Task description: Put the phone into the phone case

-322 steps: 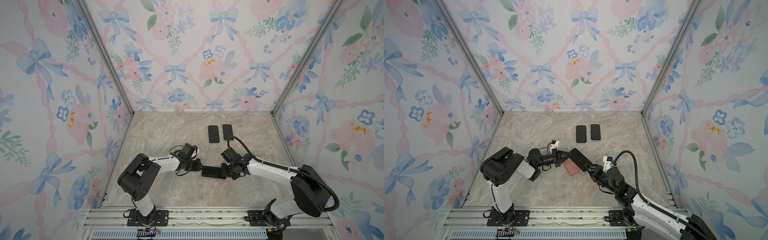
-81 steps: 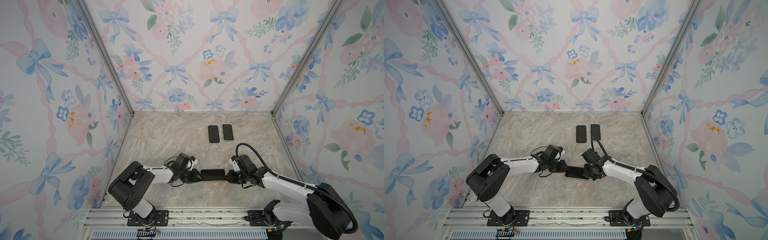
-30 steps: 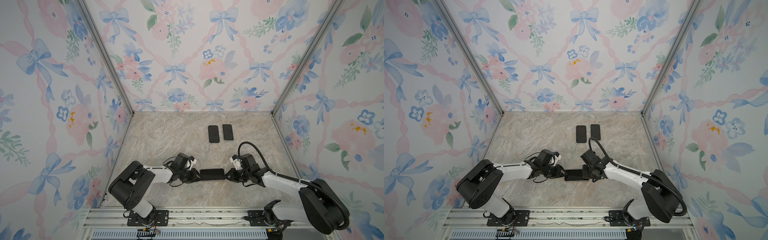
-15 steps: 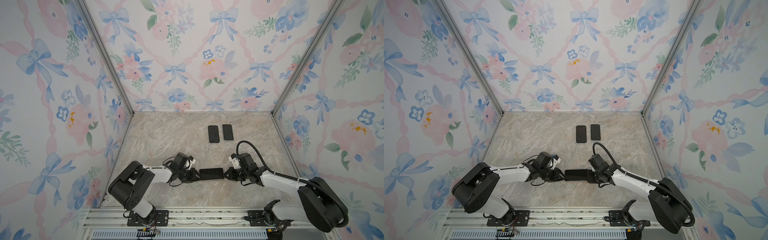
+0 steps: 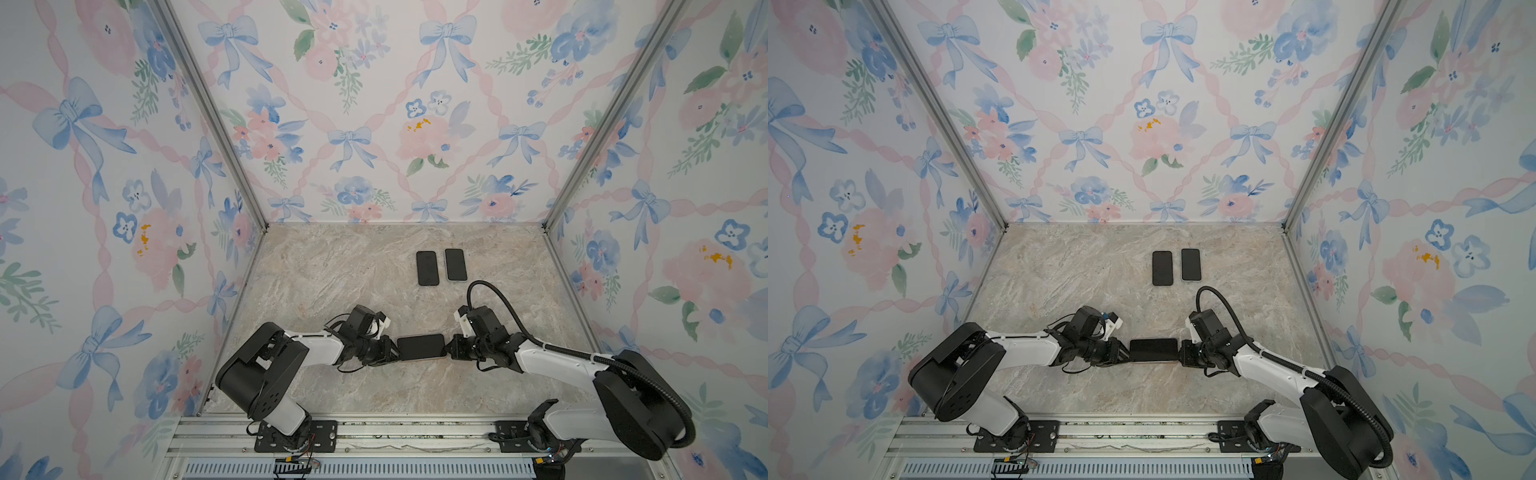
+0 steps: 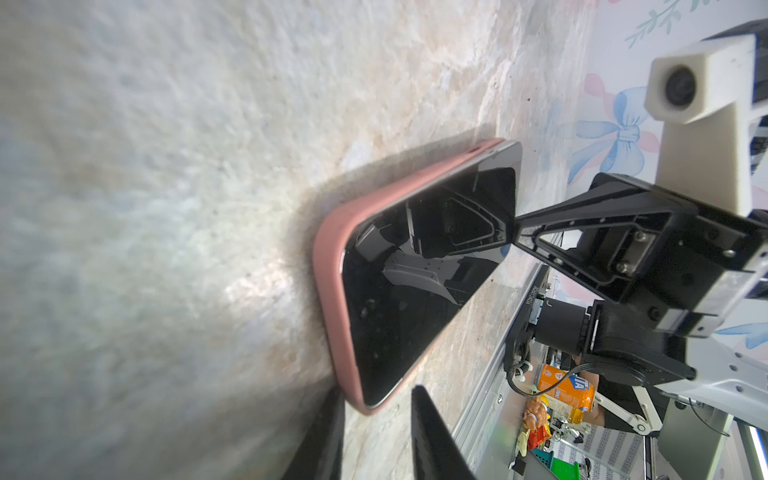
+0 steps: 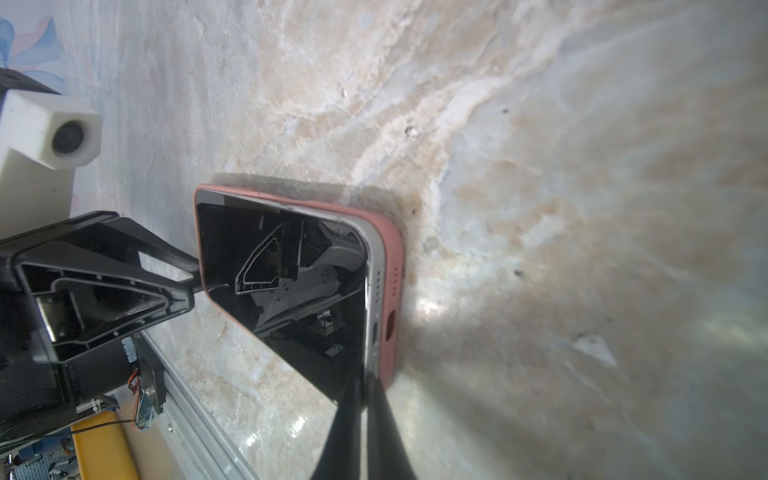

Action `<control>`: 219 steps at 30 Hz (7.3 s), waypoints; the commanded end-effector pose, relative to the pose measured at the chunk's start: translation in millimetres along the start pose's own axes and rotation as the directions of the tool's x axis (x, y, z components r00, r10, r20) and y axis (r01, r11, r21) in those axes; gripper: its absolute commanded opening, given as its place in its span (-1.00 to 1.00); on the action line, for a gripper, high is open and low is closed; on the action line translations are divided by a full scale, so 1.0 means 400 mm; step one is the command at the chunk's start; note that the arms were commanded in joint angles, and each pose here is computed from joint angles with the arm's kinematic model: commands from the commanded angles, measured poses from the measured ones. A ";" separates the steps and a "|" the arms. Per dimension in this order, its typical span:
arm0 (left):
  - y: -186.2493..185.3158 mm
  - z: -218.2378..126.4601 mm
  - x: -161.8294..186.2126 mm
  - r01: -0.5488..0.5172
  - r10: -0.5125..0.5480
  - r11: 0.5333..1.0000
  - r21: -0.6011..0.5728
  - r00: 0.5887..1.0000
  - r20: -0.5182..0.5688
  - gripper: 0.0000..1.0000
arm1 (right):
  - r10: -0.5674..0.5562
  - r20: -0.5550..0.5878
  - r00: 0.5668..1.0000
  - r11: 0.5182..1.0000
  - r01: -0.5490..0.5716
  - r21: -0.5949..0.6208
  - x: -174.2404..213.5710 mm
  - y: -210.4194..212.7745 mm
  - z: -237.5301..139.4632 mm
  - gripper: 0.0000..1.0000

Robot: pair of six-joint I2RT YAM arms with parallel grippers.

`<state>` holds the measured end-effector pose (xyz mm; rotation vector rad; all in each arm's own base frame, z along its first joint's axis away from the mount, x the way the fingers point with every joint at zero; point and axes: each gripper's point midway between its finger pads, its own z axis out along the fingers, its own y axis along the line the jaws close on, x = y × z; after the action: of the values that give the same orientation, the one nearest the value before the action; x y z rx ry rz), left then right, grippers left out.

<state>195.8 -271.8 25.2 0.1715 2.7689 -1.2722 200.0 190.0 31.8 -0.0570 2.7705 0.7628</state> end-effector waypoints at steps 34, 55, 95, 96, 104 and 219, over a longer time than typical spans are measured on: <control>0.036 0.015 0.020 0.035 -0.035 0.999 -0.019 0.999 -0.029 -0.43 | -0.058 -0.151 0.987 0.997 0.050 -0.056 0.097 0.017 0.103 -0.90; 0.101 -0.039 0.010 0.078 -0.074 0.985 -0.151 0.997 0.033 -0.34 | -0.167 -0.070 0.983 0.983 0.172 0.066 -0.006 0.057 -0.018 -0.51; 0.056 0.042 -0.017 0.034 -0.028 0.988 -0.152 0.999 0.040 -0.16 | -0.296 -0.183 0.938 0.954 0.281 -0.100 -0.151 0.118 0.123 0.10; 0.057 0.041 -0.022 0.034 -0.028 0.987 -0.156 0.999 0.040 -0.17 | -0.294 -0.185 0.938 0.955 0.279 -0.103 -0.143 0.119 0.117 0.07; 0.062 0.032 -0.062 0.039 -0.030 0.984 -0.171 0.998 0.057 -0.25 | -0.296 -0.207 0.932 0.955 0.283 -0.089 -0.067 0.115 0.085 -0.05; 0.032 0.081 0.005 0.120 -0.118 0.993 0.017 0.990 -0.081 -0.42 | -0.024 -0.093 0.995 0.998 0.029 0.052 0.023 0.073 0.102 -0.66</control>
<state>202.2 -302.8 22.7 0.1229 2.7640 -1.4920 206.4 241.2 23.2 -0.1161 2.8262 0.7356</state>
